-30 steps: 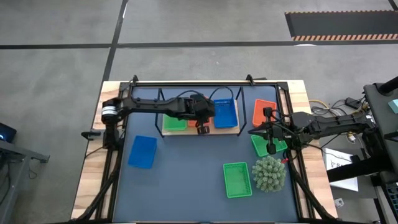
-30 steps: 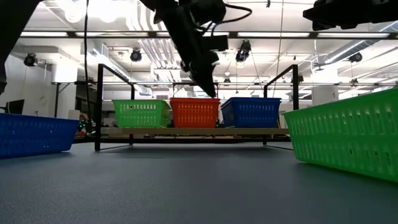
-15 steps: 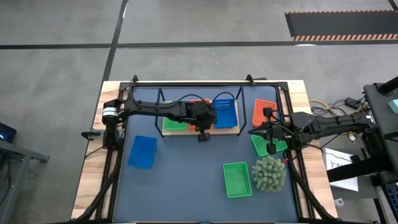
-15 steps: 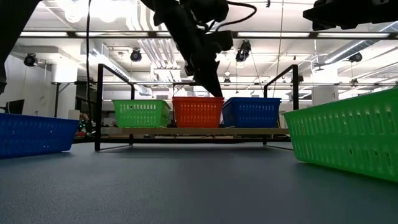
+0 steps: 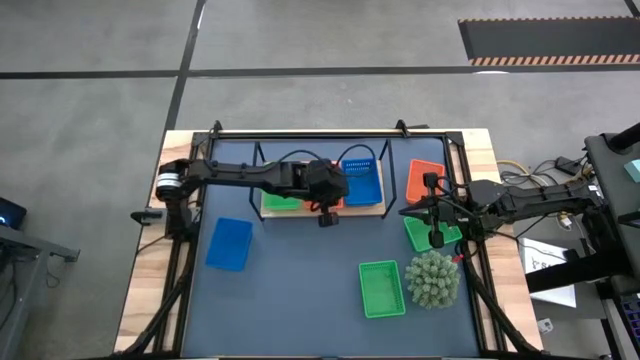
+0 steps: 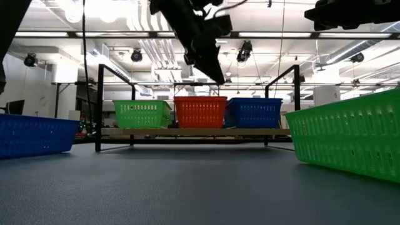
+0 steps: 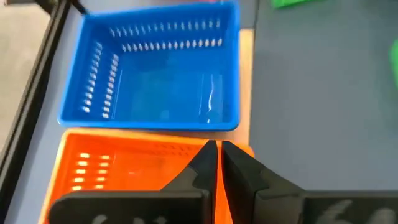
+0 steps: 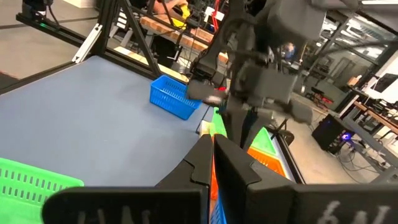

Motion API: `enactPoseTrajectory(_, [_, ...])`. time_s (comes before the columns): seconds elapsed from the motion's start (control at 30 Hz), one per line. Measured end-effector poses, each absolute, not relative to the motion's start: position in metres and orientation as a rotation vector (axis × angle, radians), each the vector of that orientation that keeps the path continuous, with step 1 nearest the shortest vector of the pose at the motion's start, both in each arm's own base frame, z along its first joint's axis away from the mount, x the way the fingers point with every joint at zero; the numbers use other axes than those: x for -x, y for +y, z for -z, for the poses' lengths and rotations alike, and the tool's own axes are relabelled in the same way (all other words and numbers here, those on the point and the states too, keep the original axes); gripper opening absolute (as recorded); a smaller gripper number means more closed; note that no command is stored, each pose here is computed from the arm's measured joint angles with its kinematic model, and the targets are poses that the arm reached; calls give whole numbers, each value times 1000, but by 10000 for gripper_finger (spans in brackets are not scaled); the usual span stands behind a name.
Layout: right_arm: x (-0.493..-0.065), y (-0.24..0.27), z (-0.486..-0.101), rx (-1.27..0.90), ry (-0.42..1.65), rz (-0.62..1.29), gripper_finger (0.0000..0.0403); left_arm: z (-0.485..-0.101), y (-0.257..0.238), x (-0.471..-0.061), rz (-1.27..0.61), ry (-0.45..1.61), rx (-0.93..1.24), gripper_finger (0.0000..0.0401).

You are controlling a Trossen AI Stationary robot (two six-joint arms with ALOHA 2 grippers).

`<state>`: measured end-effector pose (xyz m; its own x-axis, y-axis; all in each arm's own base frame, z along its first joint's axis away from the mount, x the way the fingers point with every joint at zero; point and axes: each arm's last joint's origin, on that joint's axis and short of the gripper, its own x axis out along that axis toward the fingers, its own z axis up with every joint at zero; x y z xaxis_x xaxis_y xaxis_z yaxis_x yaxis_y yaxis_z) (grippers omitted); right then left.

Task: Stack baskets on shelf by color
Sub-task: Stack the bottom orange basket on top of the orange basket on the shelf

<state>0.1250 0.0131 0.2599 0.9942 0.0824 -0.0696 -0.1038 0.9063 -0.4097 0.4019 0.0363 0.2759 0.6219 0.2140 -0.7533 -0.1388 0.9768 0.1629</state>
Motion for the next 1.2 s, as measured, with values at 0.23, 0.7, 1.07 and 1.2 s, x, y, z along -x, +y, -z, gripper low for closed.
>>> enactPoseTrajectory(0.23, [-125, 13, -260, 426, 50, -96, 9, -275, 7, -395, -75, 880, -102, 6])
enactPoseTrajectory(0.7, [-125, 13, -260, 426, 51, -97, 9, -244, 8, -400, -156, 902, -135, 6])
enactPoseTrajectory(1.07, [-125, 13, -260, 425, 51, -97, 9, -245, 15, -401, -200, 894, -144, 6])
enactPoseTrajectory(1.2, [-125, 13, -260, 426, 51, -96, 9, -250, 11, -400, -189, 878, -145, 6])
